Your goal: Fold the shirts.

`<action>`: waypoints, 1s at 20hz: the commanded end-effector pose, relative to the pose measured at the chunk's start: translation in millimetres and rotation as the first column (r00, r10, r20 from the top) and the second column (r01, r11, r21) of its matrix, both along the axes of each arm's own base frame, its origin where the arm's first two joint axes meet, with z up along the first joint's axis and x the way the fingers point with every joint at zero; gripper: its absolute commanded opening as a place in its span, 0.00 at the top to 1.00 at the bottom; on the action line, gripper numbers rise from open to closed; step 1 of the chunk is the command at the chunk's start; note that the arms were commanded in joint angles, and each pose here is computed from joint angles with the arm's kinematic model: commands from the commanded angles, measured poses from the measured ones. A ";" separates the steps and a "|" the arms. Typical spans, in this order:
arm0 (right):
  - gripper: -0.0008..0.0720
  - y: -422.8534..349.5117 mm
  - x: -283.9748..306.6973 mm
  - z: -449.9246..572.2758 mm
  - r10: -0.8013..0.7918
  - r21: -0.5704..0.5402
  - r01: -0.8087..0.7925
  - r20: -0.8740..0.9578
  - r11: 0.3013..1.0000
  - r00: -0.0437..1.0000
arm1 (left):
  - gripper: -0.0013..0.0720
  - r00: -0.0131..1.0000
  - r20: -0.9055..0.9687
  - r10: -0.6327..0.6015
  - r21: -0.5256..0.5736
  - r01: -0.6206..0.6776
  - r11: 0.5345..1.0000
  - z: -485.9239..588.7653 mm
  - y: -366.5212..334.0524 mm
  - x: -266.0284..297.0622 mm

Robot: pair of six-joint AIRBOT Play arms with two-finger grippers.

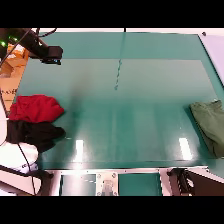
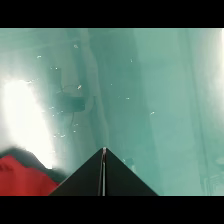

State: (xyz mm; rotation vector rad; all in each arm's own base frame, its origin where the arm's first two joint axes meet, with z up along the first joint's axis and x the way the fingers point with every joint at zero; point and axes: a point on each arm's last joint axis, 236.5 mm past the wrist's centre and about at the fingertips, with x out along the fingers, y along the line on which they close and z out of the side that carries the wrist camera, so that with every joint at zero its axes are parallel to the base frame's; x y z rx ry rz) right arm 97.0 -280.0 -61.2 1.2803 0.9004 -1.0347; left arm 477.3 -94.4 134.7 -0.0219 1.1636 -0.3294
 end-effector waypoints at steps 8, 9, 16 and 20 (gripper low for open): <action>0.97 25.2 135.7 105.2 0.396 -0.118 -0.385 0.089 0.915 0.914 | 0.96 0.999 -0.034 -0.027 0.015 0.028 1.000 4.5 1.7 -15.9; 0.97 47.7 162.5 109.8 0.496 -0.136 -0.483 0.084 0.865 0.864 | 0.96 0.999 -0.041 -0.020 0.012 0.020 1.000 5.9 1.8 -19.8; 0.97 259.9 268.4 98.9 0.954 -0.190 -0.935 0.040 0.301 0.299 | 0.96 0.975 -0.208 0.076 -0.008 -0.079 0.997 -49.6 -9.2 -116.4; 0.97 336.5 293.0 81.1 0.995 -0.165 -0.981 0.039 0.102 0.096 | 0.96 0.952 -0.273 0.136 -0.014 -0.146 0.989 -90.4 -18.7 -178.3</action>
